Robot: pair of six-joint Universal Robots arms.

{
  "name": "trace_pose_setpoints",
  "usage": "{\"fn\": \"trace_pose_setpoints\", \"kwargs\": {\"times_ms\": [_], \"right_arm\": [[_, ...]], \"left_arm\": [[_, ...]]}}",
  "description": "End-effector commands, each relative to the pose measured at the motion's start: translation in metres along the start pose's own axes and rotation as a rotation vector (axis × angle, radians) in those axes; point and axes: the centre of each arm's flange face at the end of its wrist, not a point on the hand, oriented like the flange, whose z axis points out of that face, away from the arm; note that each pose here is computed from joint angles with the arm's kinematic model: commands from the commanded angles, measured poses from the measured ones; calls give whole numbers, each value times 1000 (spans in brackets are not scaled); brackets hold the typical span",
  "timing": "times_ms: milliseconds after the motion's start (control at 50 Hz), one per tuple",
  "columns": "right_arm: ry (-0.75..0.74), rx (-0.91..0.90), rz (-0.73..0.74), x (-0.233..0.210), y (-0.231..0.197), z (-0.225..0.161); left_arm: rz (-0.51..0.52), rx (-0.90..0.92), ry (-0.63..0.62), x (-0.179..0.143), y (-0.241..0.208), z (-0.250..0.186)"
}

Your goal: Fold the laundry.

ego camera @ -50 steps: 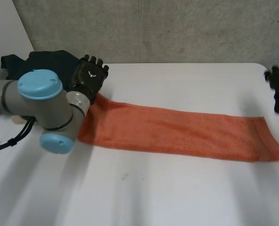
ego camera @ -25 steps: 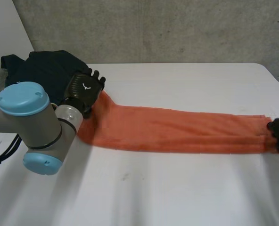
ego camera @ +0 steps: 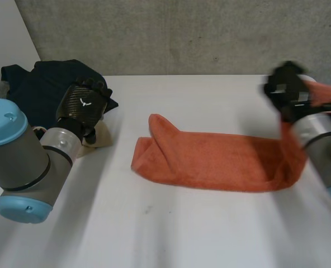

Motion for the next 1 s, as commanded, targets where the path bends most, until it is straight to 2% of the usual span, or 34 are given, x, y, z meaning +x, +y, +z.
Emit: {"fn": "trace_pose_setpoints", "kwargs": {"times_ms": [20,80,140,240,300,320,380,400,460,480,600,700,740,860,920,1000], "right_arm": [[-216,478,61,-88,-134,-21],[-316,548,90,-126,-165,-37],[-385,504,105,-152,-167,-40],[-353,329,140,-138,-158,-31],[-284,246,287,-103,-153,-26],[-258,213,407,-83,-151,-26],[-235,176,611,-58,-145,-28],[-246,141,724,-49,-141,-33],[-267,49,847,-38,-123,-39],[-286,-33,875,-37,-106,-44],[-388,-298,837,-61,-55,-67],[-367,-486,712,-77,-3,-78],[-321,-504,666,-74,7,-74],[-145,-450,553,-58,14,-55],[-49,-340,505,-32,-8,-42],[-26,-186,499,-17,-54,-36]], "left_arm": [[-13,-5,5,0,0,-8],[-23,-10,11,2,1,-10],[-33,-10,11,3,1,-10],[-39,3,8,2,-2,-7],[-40,29,-5,-1,-9,-4],[-40,41,-10,-1,-11,-3],[-40,89,-15,2,-23,-1],[-40,103,-15,3,-26,0],[-43,139,10,16,-35,0],[-45,144,20,20,-36,0],[-45,144,102,53,-35,-2],[-44,140,127,63,-33,-4],[-43,138,127,63,-33,-4],[-43,129,123,61,-32,-7],[-44,128,116,58,-34,-9],[-46,129,92,46,-36,-14]]}}
